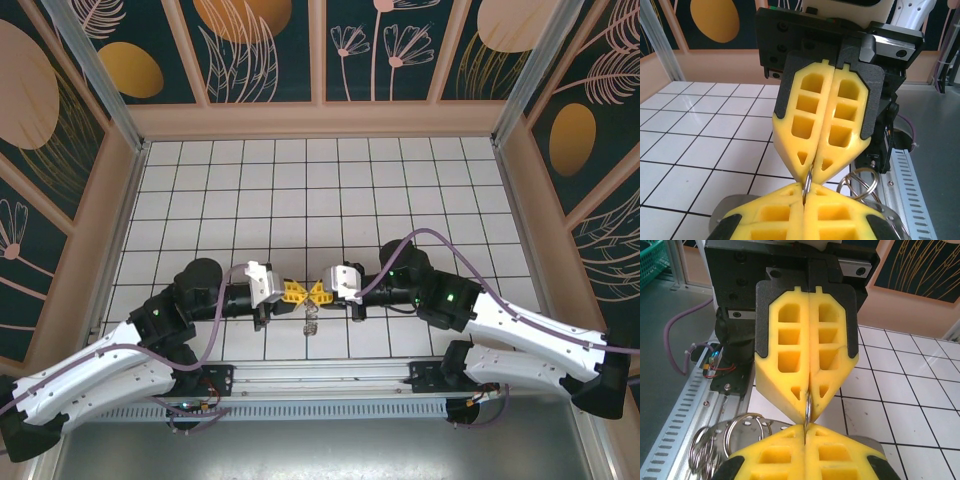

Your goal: Put the keys on the keyring

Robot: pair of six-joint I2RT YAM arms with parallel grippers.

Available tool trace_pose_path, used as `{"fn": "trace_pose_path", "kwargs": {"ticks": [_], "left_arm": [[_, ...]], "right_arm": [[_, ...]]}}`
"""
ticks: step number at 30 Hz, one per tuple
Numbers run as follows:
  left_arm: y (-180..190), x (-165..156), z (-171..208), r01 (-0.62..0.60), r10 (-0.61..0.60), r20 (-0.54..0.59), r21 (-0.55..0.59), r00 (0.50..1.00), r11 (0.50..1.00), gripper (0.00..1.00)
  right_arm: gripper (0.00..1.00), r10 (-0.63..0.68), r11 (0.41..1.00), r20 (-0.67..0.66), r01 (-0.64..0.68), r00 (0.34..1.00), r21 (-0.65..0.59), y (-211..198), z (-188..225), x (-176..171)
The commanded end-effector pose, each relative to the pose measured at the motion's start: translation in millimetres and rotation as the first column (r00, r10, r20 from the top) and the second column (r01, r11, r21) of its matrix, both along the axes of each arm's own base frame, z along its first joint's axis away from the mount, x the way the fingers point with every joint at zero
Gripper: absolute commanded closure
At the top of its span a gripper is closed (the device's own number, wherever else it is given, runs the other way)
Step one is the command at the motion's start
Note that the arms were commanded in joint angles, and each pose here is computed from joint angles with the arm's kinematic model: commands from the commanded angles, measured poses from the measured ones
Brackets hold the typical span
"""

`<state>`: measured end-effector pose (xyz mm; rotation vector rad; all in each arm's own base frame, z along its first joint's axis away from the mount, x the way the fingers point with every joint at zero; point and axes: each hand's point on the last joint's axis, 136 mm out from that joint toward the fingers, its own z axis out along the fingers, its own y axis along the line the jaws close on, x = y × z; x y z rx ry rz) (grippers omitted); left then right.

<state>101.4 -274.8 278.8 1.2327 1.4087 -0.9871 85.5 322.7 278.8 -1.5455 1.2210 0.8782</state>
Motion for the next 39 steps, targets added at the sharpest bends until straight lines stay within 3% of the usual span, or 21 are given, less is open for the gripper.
{"fn": "trace_pose_path", "kwargs": {"ticks": [1, 3, 7, 9, 20, 39], "left_arm": [[2, -4, 29, 0.014, -0.009, 0.044, -0.105, 0.999, 0.994, 1.00], [4, -8, 37, 0.028, -0.021, 0.048, -0.159, 0.999, 0.987, 1.00], [8, -12, 46, 0.037, -0.025, 0.051, -0.247, 0.998, 0.968, 1.00], [10, -15, 49, 0.043, -0.028, 0.054, -0.283, 0.998, 0.958, 1.00], [17, -28, 64, 0.104, -0.081, 0.074, -0.422, 0.994, 0.901, 1.00], [15, -24, 61, 0.084, -0.068, 0.054, -0.414, 0.996, 0.906, 1.00]], "right_arm": [[1.00, 0.018, 0.995, 0.058, -0.023, 0.998, 0.096, 2, 32, -4], [0.97, 0.019, 0.992, 0.051, -0.025, 0.999, 0.120, -1, 32, -7], [0.79, 0.023, 0.986, 0.024, -0.026, 0.999, 0.164, -6, 33, -12], [0.75, 0.017, 0.984, 0.013, -0.019, 1.000, 0.175, -7, 32, -12], [0.73, 0.069, 0.975, -0.028, -0.062, 0.997, 0.214, -4, 29, -20], [0.69, 0.108, 0.965, -0.055, -0.091, 0.993, 0.244, 8, 20, -21]]}}
